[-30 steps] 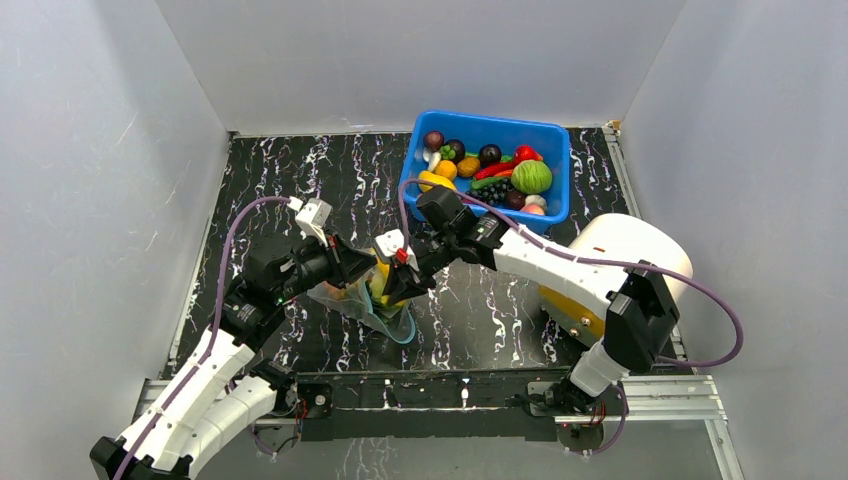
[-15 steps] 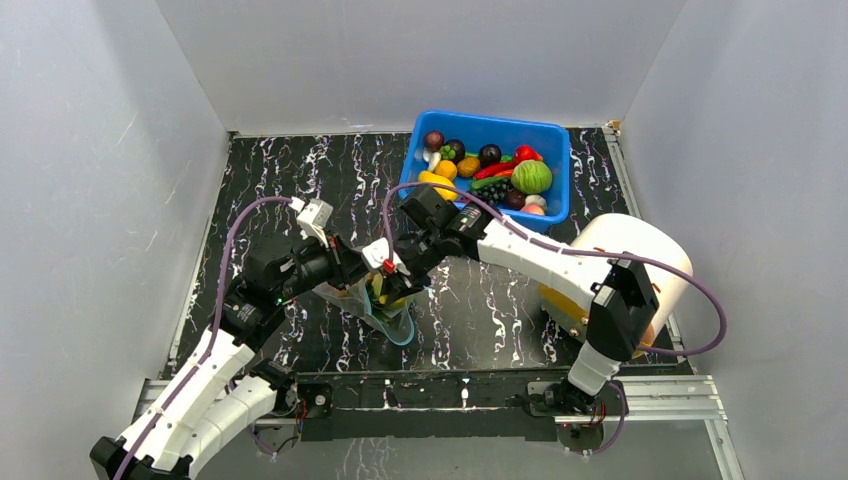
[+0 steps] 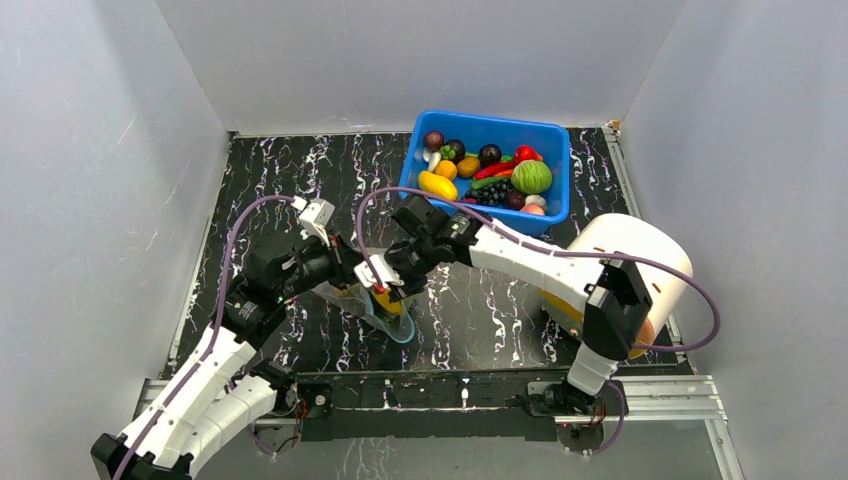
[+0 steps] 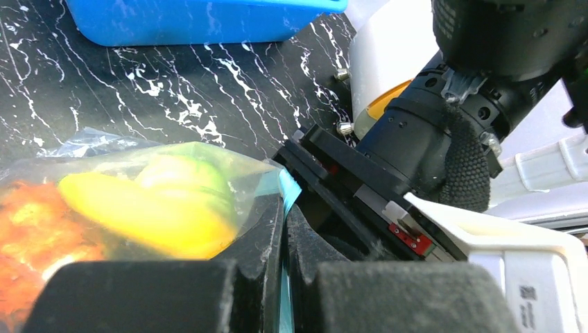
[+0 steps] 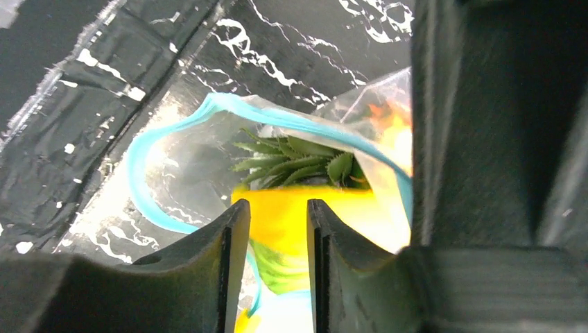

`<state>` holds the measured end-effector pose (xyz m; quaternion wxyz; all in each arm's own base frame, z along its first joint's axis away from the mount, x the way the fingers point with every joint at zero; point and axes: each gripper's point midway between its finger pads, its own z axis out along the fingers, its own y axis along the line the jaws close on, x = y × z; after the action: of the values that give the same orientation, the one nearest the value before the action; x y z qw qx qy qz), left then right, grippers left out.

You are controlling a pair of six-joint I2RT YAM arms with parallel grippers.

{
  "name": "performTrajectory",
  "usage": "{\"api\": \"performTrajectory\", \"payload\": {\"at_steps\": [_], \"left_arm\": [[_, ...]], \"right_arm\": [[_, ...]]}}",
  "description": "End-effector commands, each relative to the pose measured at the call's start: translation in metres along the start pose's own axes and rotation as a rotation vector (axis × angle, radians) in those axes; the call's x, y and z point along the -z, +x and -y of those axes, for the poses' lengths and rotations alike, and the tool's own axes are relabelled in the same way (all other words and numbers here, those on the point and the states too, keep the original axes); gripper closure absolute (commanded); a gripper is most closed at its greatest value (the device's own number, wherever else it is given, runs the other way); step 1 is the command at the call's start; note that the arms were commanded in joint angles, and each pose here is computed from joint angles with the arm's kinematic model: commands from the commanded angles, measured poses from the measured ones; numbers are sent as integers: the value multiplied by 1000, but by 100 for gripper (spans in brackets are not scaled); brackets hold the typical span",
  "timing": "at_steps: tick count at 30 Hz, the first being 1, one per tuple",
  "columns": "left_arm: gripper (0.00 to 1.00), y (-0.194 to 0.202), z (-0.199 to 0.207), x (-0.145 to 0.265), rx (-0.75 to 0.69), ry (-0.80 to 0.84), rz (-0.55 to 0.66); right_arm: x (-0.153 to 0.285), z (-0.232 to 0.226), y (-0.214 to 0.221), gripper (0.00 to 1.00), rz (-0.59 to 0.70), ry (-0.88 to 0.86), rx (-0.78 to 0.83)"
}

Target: Place the food in the zip-top bag and seal the zipper

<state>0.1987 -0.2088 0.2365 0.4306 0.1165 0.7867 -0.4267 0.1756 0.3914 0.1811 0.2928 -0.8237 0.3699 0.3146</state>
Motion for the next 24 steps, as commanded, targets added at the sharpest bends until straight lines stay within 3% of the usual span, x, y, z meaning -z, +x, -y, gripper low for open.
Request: {"api": "performTrajectory", "payload": {"at_steps": [1, 4, 8, 18, 24], "left_arm": [[100, -18, 23, 9, -12, 71, 49], [100, -18, 22, 10, -9, 61, 60], [100, -23, 19, 11, -16, 42, 84], [100, -31, 13, 15, -29, 3, 144], [100, -34, 9, 17, -66, -25, 159]], "right_arm": [[29, 30, -23, 63, 24, 241, 110], [38, 27, -28, 62, 48, 300, 96], [46, 23, -32, 62, 92, 374, -40], [86, 24, -50, 49, 358, 687, -520], [125, 45, -63, 51, 450, 856, -837]]}}
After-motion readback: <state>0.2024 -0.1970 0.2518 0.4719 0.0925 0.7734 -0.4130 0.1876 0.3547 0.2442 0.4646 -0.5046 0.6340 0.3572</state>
